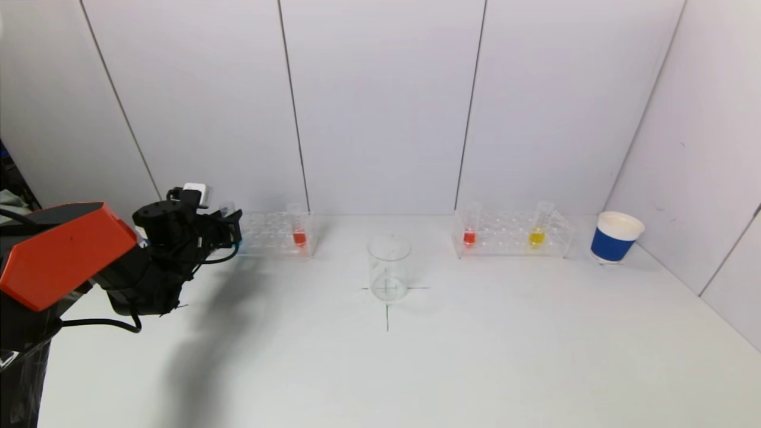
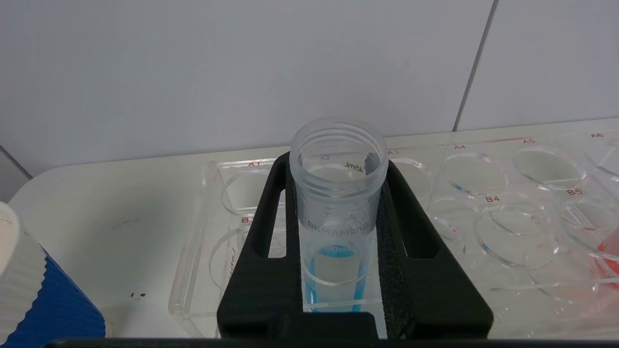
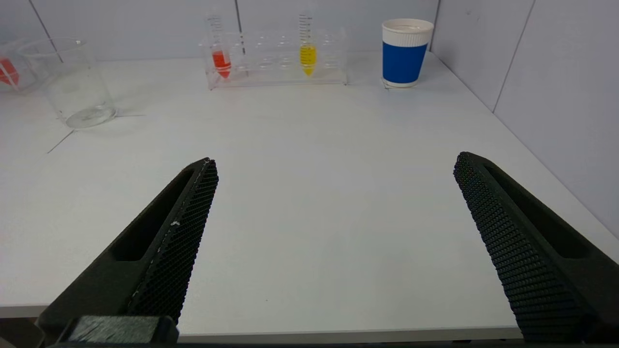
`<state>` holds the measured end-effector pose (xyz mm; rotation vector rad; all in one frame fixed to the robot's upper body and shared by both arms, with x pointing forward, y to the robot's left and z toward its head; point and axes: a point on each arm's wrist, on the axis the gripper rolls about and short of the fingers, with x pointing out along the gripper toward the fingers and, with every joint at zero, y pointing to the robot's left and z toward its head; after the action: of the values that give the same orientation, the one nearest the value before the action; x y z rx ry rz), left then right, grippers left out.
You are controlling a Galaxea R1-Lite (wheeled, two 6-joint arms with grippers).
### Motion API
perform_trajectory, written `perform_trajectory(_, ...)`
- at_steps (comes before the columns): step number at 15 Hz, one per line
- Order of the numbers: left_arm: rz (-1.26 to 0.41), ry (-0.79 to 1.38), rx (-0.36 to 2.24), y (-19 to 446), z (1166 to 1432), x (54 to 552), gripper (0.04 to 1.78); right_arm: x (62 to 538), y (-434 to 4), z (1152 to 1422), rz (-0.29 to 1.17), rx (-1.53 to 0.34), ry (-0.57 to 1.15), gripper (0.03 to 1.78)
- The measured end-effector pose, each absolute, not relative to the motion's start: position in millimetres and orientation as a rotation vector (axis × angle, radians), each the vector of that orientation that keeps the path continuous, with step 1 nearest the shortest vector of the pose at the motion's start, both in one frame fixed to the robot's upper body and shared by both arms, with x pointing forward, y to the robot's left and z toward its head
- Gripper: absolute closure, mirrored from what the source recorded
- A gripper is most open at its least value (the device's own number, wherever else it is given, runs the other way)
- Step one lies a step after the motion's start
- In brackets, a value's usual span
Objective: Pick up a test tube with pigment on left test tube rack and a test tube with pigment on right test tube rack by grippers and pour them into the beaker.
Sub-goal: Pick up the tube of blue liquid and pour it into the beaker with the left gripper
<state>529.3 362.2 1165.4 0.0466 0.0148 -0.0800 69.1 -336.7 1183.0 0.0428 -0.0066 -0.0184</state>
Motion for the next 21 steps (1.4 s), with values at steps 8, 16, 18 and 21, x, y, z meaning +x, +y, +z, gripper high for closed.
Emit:
perform_trajectory(8, -0.078, 0.007, 0.046, 363, 1169, 529, 1.37, 69, -337, 1183, -0.018, 0.043, -0.007, 0.04)
perform_trajectory(16, -0.069, -0.026, 0.049, 363, 1210, 524, 1.37, 69, -337, 1183, -0.018, 0.043, -0.007, 0.04)
perform_trajectory(18, -0.066, -0.032, 0.050, 364, 1226, 524, 1.37, 69, -337, 1183, -0.018, 0.042, -0.007, 0.04)
perform_trajectory(21, -0.071, -0.045, 0.051, 362, 1253, 526, 1.37, 69, -337, 1183, -0.018, 0.043, -0.007, 0.04)
